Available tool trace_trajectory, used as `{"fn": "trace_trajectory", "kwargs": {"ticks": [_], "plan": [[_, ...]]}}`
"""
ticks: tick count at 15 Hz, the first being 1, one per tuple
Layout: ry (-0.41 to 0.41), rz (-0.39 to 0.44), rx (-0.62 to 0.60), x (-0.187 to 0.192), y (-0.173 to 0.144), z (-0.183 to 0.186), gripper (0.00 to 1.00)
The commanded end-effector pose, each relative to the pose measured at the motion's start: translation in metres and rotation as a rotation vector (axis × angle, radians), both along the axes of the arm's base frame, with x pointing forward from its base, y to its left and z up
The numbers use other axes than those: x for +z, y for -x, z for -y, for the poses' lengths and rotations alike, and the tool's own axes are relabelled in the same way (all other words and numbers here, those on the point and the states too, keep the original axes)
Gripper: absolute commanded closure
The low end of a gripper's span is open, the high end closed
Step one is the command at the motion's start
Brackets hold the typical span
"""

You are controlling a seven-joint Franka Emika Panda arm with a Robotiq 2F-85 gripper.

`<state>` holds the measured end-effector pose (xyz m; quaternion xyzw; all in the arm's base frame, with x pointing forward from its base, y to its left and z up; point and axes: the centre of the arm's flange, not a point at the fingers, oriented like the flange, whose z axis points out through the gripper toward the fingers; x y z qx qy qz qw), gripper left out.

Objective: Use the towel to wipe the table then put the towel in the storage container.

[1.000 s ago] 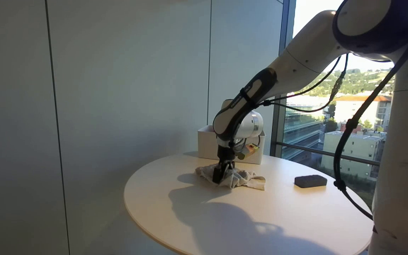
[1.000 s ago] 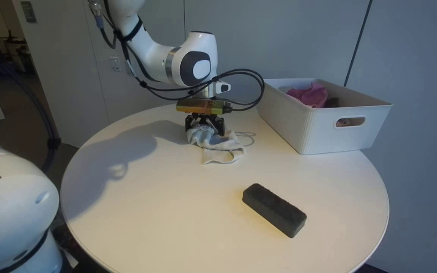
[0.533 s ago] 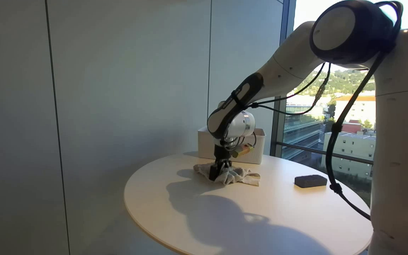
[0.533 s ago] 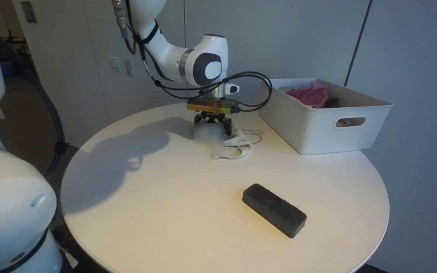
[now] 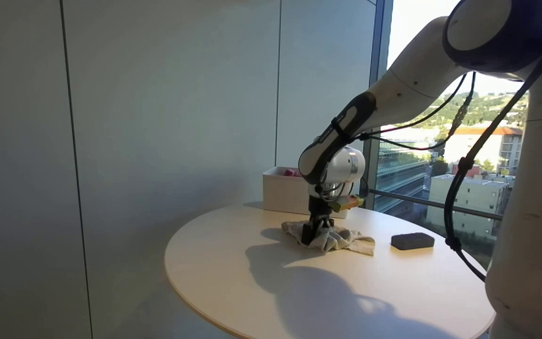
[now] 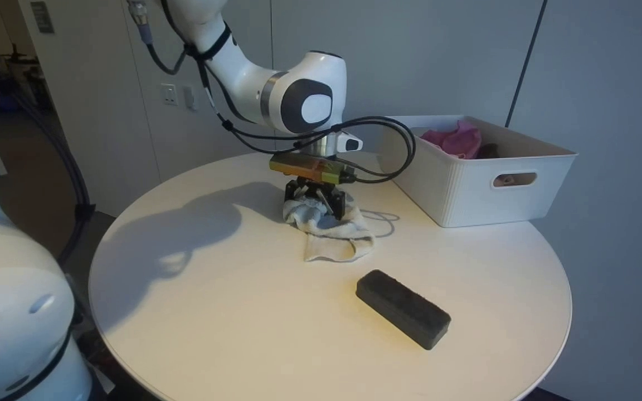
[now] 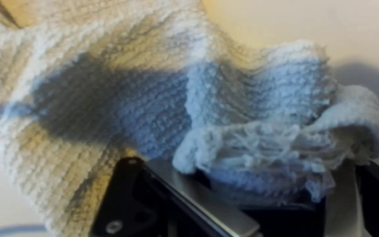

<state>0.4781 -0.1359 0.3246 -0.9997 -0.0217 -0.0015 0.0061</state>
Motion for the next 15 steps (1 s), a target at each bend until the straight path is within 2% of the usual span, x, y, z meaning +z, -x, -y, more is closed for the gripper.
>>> {"fn": "trace_trajectory", "kwargs": {"ticks": [1, 4, 6, 9, 15], "plan": [[0.034, -0.129, -0.073, -0.028, 0.066, 0.002, 0.90], [0.047, -0.166, -0.065, -0.029, 0.077, -0.001, 0.89], [0.052, -0.142, -0.017, -0.026, 0.065, -0.010, 0.90], [0.053, -0.109, 0.089, -0.015, 0.031, -0.033, 0.90], [0.174, 0.029, 0.274, 0.017, -0.048, -0.094, 0.90]]}}
